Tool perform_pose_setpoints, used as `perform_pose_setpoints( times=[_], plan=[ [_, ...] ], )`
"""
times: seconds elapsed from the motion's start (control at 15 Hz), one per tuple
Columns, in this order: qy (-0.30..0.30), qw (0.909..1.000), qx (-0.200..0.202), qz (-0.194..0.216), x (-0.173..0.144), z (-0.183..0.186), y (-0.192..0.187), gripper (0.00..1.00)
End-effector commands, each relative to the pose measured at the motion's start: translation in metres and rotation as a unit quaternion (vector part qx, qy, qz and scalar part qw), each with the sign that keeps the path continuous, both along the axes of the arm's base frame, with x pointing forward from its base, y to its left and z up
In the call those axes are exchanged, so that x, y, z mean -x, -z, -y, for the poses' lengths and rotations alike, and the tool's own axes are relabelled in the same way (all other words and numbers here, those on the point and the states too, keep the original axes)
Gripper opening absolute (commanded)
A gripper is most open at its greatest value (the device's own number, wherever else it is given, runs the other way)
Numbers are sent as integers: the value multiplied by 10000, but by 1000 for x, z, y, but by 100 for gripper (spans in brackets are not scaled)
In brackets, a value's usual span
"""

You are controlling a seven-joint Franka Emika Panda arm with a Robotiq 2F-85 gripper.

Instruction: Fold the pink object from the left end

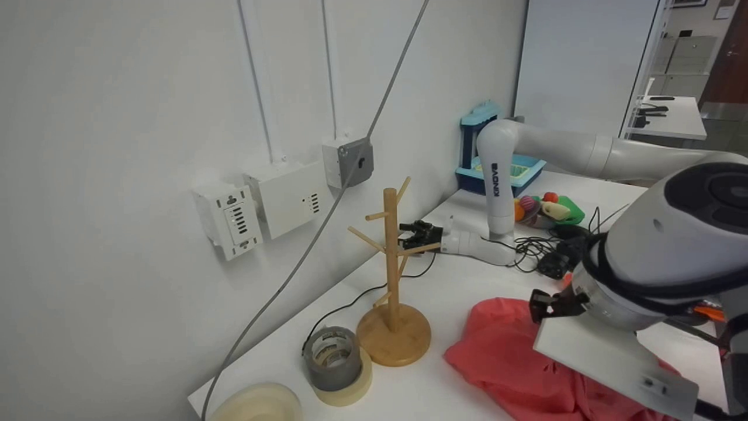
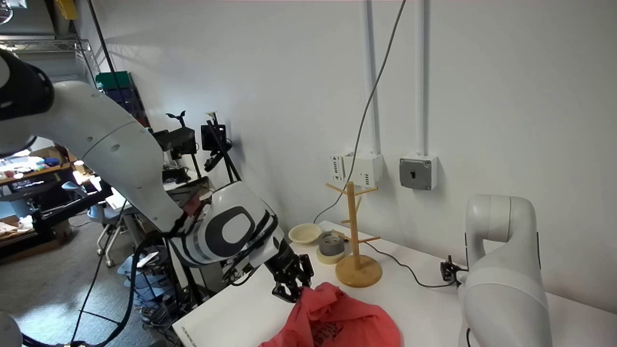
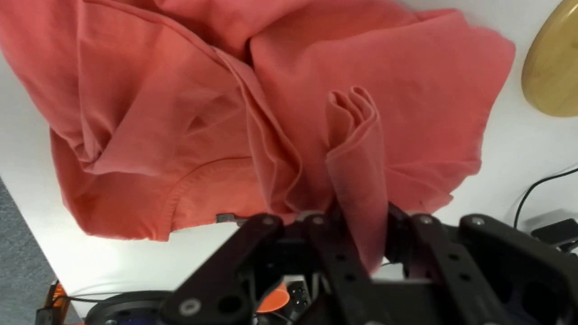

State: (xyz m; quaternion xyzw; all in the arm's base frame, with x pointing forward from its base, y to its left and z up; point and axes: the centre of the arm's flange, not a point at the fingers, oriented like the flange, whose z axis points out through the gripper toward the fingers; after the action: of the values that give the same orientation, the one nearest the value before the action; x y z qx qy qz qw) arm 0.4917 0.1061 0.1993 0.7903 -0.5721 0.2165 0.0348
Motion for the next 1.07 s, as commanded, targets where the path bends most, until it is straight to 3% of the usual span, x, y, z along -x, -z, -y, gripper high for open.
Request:
perform_pose_setpoints(
  times=[0.0, 0.33, 0.73, 0.8, 0.87, 1.0],
  plan=[
    [437, 9987, -238, 92, -7, 36, -7, 3],
    [910, 9943, -490, 261, -22, 66, 3, 3],
    [1321, 9849, -997, 510, -36, 72, 5, 3],
    [1374, 9835, -1059, 521, -38, 73, 5, 37],
    [1415, 9824, -1096, 538, -40, 73, 5, 39],
    [1461, 9818, -1076, 569, -43, 74, 5, 51]
  ],
)
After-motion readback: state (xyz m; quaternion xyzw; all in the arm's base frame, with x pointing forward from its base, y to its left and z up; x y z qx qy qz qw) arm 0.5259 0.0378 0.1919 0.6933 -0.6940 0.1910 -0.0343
